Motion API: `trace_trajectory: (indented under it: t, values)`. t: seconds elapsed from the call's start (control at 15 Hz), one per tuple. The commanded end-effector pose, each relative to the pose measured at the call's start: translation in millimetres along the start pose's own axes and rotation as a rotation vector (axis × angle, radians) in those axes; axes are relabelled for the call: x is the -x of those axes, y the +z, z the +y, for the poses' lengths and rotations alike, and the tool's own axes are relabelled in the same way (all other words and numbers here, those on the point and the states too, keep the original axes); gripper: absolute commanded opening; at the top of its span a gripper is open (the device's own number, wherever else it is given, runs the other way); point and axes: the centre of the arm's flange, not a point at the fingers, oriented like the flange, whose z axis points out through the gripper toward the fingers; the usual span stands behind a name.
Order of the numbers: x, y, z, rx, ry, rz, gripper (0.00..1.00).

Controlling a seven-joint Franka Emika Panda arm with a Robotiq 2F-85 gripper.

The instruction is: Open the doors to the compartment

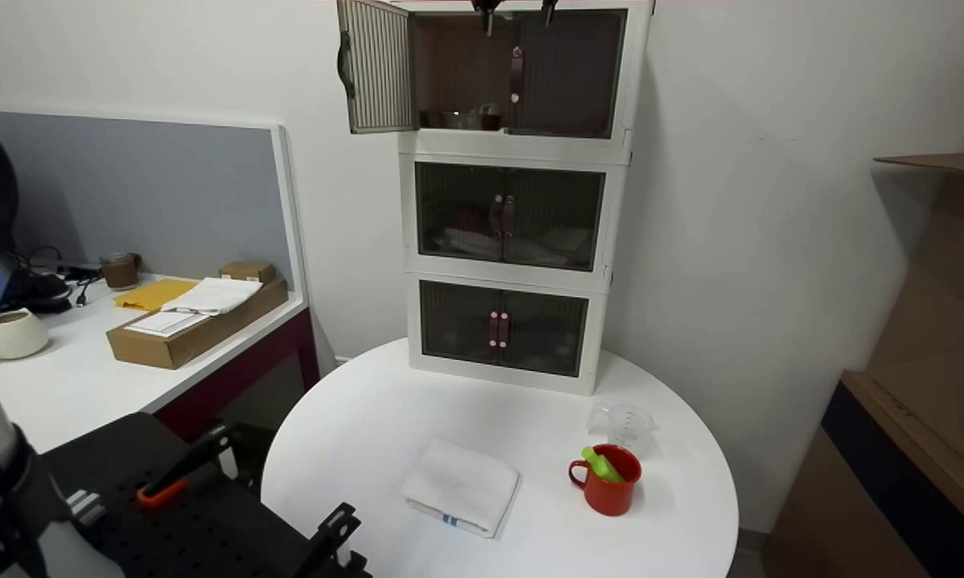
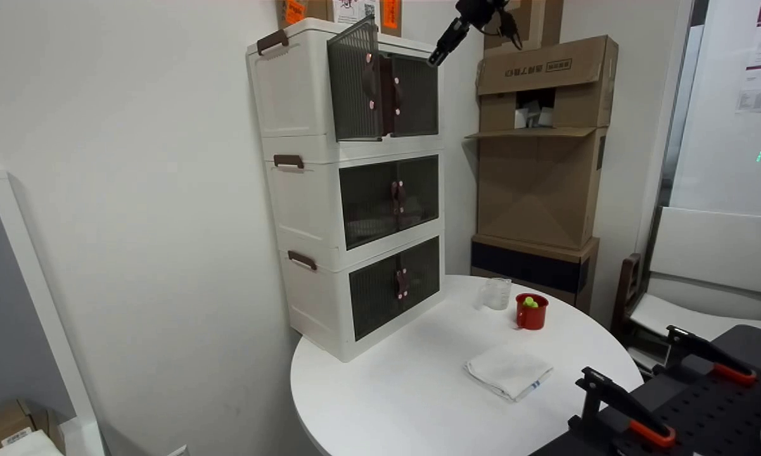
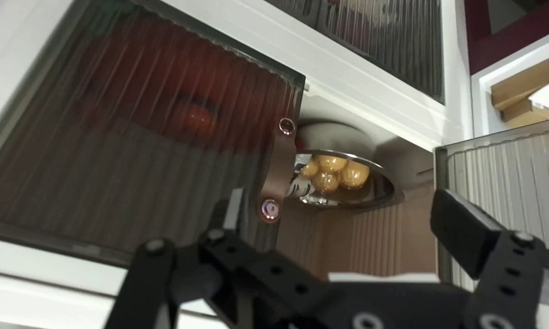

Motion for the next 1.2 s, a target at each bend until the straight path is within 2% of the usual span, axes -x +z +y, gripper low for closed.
trace_trajectory:
  t: [0.0, 0.13, 0.2, 0.53, 0.6, 0.87, 1.13]
  values:
    - [16, 25, 17, -0.096, -0.062, 0.128, 1.00]
    - [17, 39, 22, -0.154, -0.030, 0.160, 1.00]
    - [18, 30, 6, -0.107, -0.028, 0.122, 1.00]
    - [20, 42, 8, -0.151, -0.024, 0.145, 1.00]
    - [19, 45, 2, -0.195, -0.038, 0.185, 1.00]
    - [17, 49, -3, -0.287, -0.082, 0.283, 1.00]
    - [23, 42, 5, -0.304, -0.087, 0.340, 1.00]
